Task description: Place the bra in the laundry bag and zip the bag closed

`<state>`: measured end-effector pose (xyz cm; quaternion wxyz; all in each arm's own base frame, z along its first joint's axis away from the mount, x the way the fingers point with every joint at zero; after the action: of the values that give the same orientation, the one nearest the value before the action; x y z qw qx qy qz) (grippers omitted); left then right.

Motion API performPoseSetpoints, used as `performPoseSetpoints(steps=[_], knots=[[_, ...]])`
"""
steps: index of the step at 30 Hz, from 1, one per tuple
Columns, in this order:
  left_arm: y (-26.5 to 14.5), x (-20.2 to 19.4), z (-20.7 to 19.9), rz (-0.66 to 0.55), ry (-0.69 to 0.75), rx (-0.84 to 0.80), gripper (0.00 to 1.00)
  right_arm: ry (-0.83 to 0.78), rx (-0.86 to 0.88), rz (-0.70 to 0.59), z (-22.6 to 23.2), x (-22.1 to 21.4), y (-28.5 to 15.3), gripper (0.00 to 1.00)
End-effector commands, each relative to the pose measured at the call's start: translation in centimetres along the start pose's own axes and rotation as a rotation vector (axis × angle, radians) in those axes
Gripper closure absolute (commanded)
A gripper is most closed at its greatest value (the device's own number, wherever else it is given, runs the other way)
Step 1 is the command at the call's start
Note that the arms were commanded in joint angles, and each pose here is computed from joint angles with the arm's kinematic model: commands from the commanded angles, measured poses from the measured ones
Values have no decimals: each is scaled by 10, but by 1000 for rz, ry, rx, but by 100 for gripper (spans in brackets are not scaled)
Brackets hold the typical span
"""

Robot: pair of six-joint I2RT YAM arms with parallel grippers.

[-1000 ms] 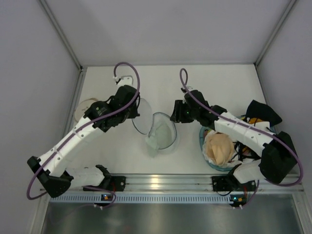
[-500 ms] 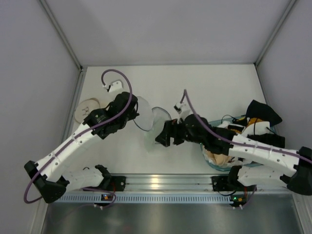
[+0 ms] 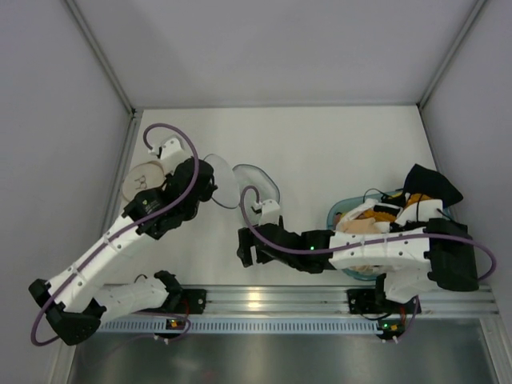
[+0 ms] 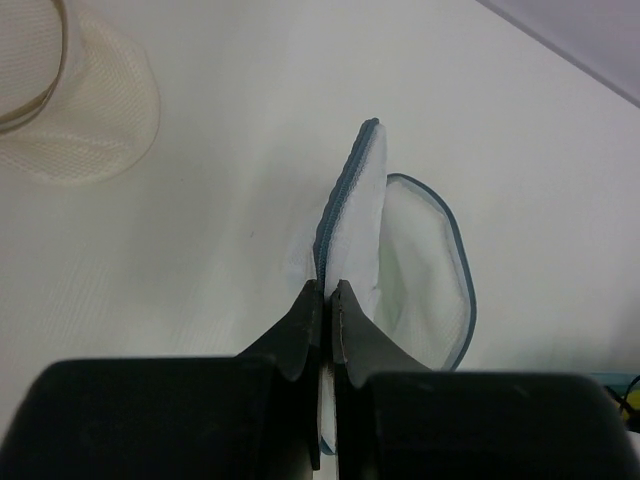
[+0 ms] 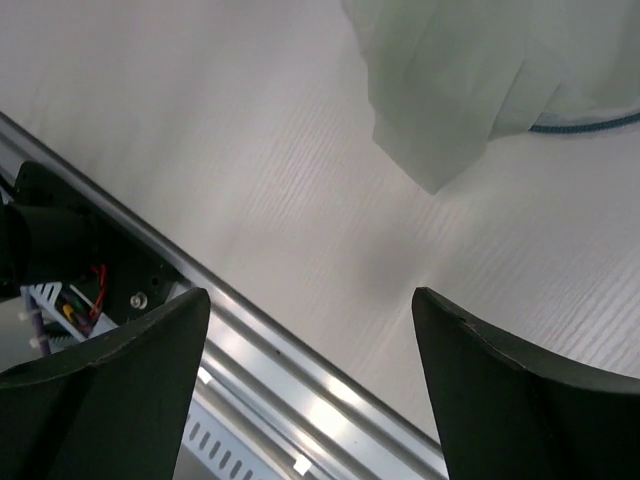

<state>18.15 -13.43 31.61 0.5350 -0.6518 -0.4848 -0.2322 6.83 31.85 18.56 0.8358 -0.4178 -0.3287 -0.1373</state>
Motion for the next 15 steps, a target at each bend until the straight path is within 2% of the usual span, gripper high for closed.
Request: performPoseSetpoints(steps=[1,6,15], knots=[[-5,9,-3,-54,-99,-29,100,37,-24,-178,9,16,14,17],[-6,8,0,-59,-122,-29,100,5,-92,-292,5,21,31,16],[-9,9,7,-82,-136,-16,100,-13,-255,-278,-11,14,68,19]])
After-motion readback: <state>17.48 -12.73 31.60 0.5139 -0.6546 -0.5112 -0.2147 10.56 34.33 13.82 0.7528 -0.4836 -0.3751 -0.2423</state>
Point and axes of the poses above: each gripper's point midway between its finger pads, its own y axis out along the fingers, its own z axis along the line the jaws close on, x = y × z, the point moved 9 cm from there along -y, back along the fingers, and after that the axes turned 5 degrees about y, right-handed, at the moved point
